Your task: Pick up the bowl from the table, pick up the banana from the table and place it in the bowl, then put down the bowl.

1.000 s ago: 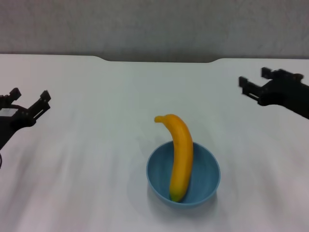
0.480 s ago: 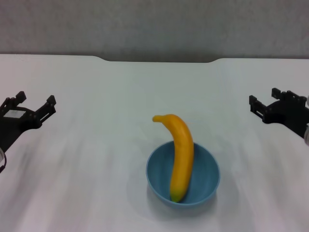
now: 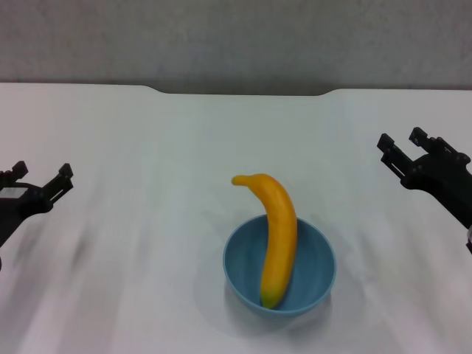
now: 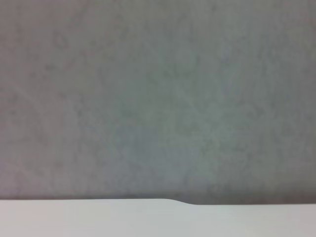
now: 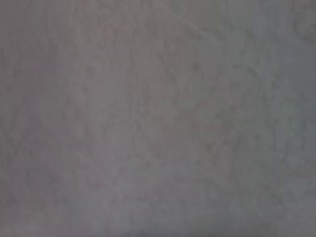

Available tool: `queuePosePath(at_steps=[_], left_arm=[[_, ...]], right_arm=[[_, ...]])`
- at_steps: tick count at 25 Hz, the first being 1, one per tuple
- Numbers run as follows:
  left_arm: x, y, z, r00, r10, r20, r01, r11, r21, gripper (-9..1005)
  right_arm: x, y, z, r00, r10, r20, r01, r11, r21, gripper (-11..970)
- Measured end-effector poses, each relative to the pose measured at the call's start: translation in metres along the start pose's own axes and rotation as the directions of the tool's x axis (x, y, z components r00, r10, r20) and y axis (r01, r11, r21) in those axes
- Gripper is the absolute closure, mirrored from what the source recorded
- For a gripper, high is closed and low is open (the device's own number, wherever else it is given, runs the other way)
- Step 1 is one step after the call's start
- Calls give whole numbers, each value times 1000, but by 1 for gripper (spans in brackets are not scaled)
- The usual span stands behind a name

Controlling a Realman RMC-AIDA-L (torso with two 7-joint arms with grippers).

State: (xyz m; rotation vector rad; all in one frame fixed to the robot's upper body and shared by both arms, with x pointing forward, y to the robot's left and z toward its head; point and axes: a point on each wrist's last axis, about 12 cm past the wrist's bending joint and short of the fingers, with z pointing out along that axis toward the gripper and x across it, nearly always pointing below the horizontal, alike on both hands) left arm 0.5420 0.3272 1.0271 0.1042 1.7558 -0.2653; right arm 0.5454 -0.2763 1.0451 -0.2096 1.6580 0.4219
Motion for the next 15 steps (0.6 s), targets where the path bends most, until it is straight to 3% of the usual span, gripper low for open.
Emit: queuePosePath(at_steps=[3,15], left_arm=[[2,1,0,999,-51,8,51,998,-20,105],[-3,-7,10,999,-49,18,49,999,6,105]], right_arm=[[6,3,-1,1000,-3,-22,3,1000,-30,308],[13,9,11,998,-22,-62,15,994,-105,308]])
